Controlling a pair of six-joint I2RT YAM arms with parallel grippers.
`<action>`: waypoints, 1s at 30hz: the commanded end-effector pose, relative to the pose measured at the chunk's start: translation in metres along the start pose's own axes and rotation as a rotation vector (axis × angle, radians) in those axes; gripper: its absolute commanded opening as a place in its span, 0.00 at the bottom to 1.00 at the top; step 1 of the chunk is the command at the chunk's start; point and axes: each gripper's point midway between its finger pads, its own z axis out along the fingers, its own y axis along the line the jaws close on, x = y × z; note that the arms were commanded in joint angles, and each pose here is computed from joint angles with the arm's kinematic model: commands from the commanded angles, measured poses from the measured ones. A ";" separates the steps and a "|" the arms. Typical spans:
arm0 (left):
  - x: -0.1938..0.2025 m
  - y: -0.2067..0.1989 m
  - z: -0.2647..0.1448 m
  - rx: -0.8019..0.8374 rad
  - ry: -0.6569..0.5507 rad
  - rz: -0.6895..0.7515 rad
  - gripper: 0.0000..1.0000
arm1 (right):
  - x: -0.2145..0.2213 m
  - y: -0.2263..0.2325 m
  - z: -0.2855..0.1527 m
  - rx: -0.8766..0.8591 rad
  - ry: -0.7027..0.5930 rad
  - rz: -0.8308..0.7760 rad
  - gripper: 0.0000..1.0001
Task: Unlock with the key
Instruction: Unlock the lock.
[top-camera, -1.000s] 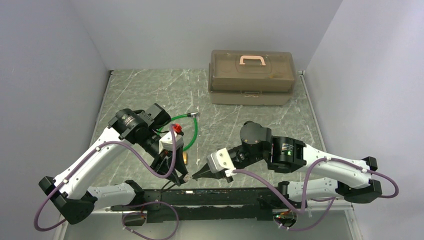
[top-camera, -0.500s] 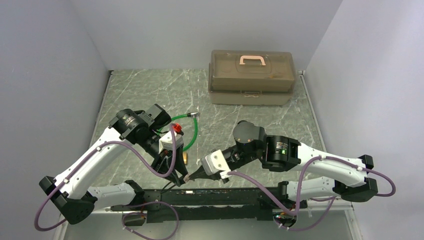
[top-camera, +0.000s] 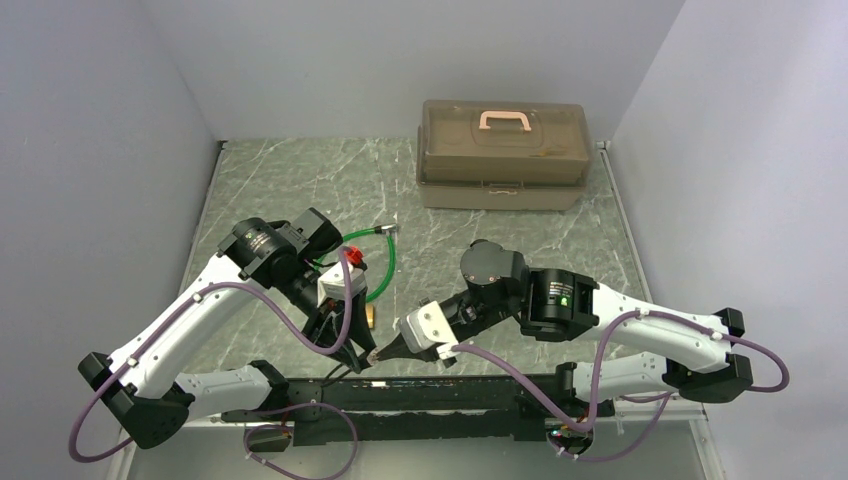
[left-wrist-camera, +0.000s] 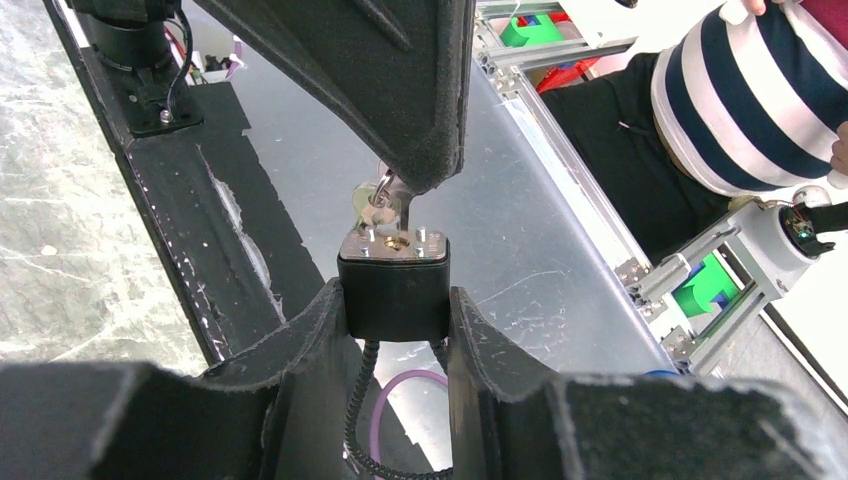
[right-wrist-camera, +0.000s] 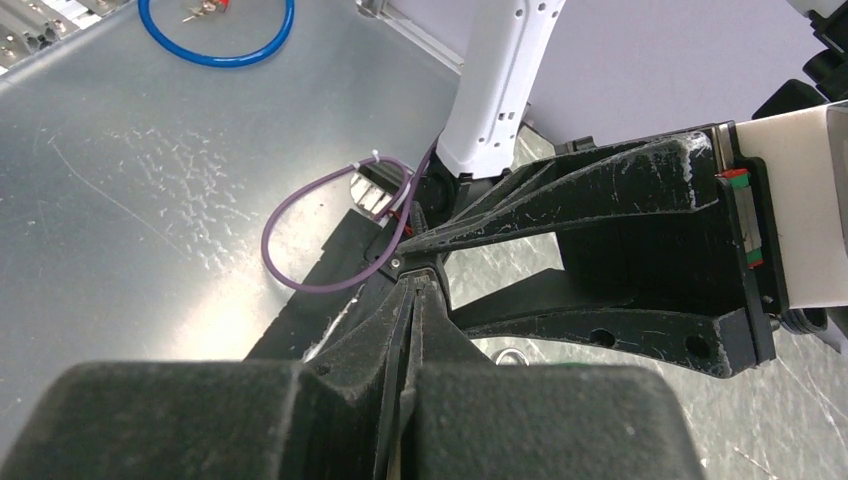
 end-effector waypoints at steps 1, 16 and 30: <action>-0.017 -0.012 0.000 0.036 -0.067 0.032 0.00 | -0.013 -0.002 -0.004 -0.016 -0.026 -0.038 0.00; -0.030 -0.018 -0.002 0.049 -0.096 0.046 0.00 | 0.002 -0.007 -0.001 -0.025 -0.022 -0.022 0.00; -0.037 -0.024 -0.003 0.057 -0.116 0.057 0.00 | 0.017 -0.013 -0.005 -0.023 0.002 0.000 0.00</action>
